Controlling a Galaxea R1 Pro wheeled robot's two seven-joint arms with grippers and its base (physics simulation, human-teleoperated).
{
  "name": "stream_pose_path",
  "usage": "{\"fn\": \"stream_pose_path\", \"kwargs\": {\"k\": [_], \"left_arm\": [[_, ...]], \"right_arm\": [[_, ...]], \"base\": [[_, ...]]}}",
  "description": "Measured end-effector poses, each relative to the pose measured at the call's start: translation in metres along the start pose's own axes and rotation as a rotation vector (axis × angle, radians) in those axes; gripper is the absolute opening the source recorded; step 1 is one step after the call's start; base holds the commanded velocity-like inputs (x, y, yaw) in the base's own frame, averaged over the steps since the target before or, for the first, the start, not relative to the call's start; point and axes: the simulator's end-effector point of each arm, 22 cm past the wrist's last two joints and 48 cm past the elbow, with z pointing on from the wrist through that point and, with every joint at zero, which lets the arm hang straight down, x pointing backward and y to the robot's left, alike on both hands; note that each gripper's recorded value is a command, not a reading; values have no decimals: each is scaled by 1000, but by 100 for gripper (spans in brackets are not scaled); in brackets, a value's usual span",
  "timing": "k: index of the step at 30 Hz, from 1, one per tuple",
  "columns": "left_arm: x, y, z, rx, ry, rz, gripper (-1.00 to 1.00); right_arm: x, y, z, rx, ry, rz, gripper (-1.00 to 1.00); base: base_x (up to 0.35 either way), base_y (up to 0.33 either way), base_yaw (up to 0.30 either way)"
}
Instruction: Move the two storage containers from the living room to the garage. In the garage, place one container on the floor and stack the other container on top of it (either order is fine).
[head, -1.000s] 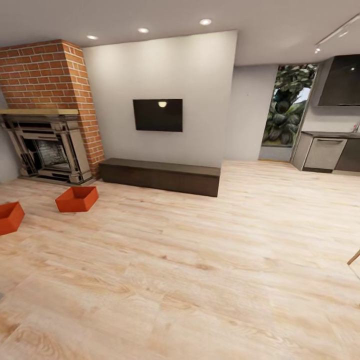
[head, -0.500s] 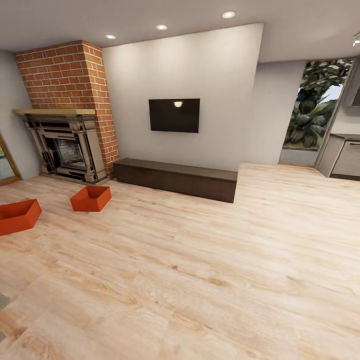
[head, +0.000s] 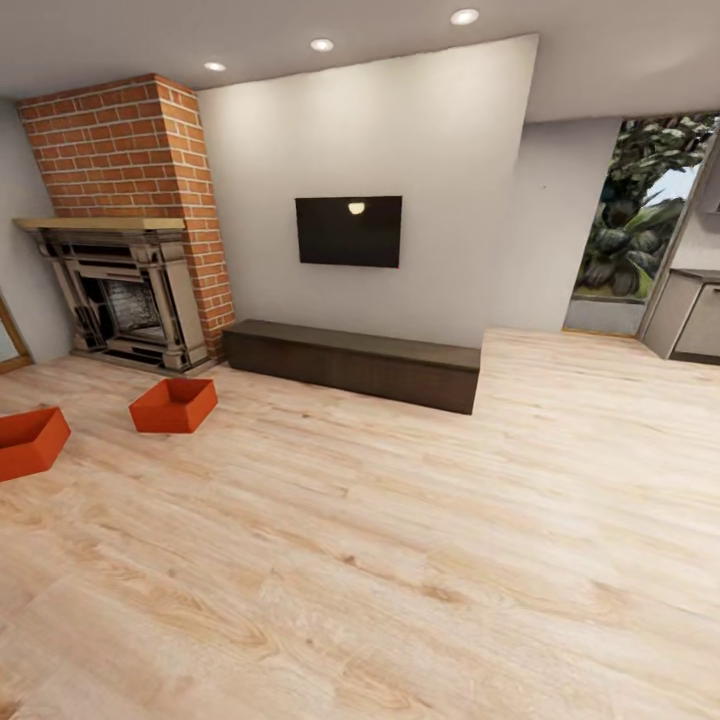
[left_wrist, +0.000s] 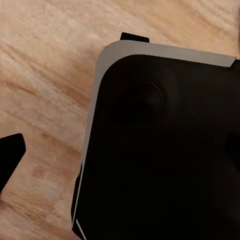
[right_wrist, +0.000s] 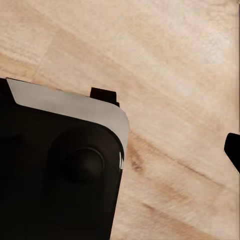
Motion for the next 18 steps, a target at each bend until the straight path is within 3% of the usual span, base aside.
{"fn": "stream_pose_path", "kwargs": {"k": [4,13,18], "left_arm": [[0,0,0,0,0,1,100],[0,0,0,0,0,0,100],[0,0,0,0,-1,1,100]], "right_arm": [[0,0,0,0,0,0,100],[0,0,0,0,0,0,100],[0,-1,0,1,1,0,100]], "base": [[323,0,124],[323,0,259],[323,0,88]]}}
